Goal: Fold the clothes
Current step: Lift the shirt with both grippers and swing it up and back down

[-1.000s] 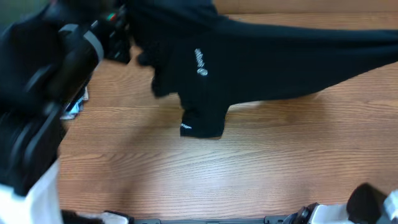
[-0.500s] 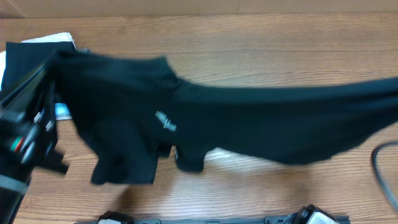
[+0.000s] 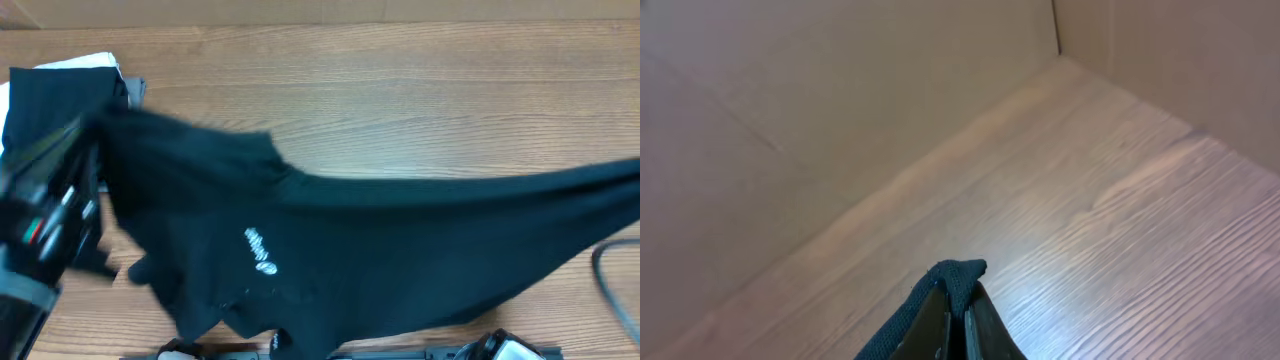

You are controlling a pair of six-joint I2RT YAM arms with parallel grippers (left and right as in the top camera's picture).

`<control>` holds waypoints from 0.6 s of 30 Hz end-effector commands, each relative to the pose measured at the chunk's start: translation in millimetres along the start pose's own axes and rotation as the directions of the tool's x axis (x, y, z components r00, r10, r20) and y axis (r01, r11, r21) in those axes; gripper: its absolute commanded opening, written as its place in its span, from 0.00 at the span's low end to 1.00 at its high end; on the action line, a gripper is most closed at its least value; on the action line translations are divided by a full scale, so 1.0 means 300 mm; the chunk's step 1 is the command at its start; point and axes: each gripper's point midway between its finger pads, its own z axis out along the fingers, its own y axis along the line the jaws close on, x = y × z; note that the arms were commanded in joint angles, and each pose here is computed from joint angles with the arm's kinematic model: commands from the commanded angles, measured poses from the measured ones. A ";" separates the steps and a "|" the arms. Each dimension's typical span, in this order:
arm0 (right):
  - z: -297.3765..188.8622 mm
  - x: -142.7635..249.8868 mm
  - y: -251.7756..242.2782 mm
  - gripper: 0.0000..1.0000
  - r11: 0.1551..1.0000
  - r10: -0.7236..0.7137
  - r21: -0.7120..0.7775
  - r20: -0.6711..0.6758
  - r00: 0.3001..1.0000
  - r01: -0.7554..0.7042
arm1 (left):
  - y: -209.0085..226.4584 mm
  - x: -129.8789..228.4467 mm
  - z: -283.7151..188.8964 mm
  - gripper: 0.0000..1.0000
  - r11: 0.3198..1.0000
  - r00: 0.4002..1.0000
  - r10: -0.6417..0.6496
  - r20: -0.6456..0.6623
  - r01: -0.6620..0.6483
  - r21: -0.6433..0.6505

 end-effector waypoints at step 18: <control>1.228 0.330 -0.076 0.04 0.996 -0.039 0.041 -0.631 0.775 0.084 | 0.240 0.885 1.375 0.04 0.989 0.787 -0.069 -0.613 -0.026 -0.145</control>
